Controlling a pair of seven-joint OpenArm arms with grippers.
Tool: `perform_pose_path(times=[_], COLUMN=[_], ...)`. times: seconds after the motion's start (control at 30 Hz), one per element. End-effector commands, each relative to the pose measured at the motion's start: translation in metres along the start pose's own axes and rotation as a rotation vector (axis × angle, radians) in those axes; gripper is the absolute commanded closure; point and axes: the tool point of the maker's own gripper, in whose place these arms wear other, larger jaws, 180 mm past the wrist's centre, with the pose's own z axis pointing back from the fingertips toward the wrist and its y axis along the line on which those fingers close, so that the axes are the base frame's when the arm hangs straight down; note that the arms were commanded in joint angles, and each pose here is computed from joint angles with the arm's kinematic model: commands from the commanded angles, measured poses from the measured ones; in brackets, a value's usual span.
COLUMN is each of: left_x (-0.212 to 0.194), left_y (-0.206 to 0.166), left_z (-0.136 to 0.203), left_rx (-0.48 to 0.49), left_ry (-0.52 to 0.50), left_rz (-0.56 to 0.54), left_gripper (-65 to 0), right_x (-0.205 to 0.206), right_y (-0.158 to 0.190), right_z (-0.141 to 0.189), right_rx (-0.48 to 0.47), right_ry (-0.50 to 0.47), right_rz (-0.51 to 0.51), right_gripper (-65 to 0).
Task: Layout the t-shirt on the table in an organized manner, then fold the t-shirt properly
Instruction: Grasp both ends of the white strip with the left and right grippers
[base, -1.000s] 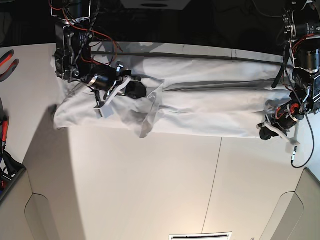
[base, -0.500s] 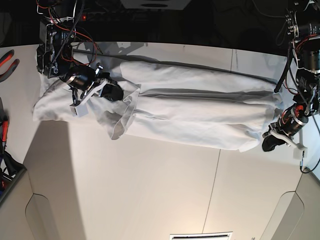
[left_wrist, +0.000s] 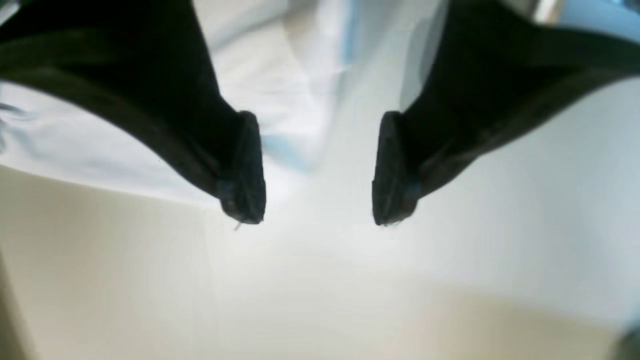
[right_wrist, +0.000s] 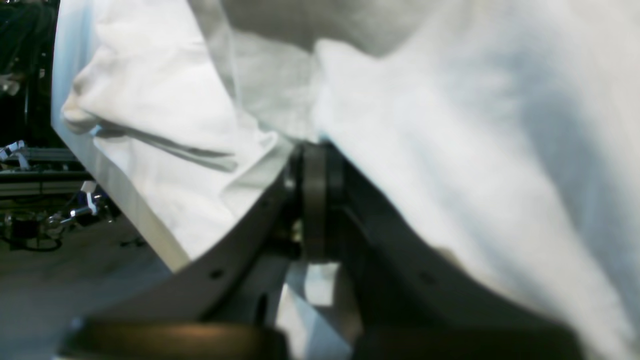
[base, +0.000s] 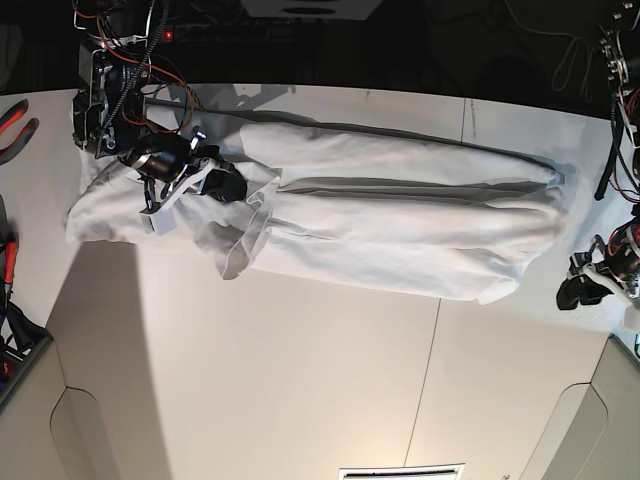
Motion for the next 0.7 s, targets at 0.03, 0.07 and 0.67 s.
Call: perform_pose_path(times=[0.03, 0.07, 0.67], left_x=[0.012, 0.005, -0.063], left_y=[0.017, 0.021, 0.018], left_z=[0.011, 0.013, 0.014], left_rx=[0.035, 0.042, -0.075], left_ry=[-0.012, 0.010, 0.008], left_rz=[-0.011, -0.009, 0.508], left_gripper=[-37.7, -37.7, -37.6], right_x=[-0.008, -0.008, -0.008], right_y=[-0.007, -0.007, -0.006], right_z=[0.001, 0.001, 0.001], right_rx=[-0.032, -0.032, -0.028], right_ry=[0.042, 0.042, 0.045], right_rz=[-0.010, -0.010, -0.004], right_gripper=[0.0, 0.0, 0.0])
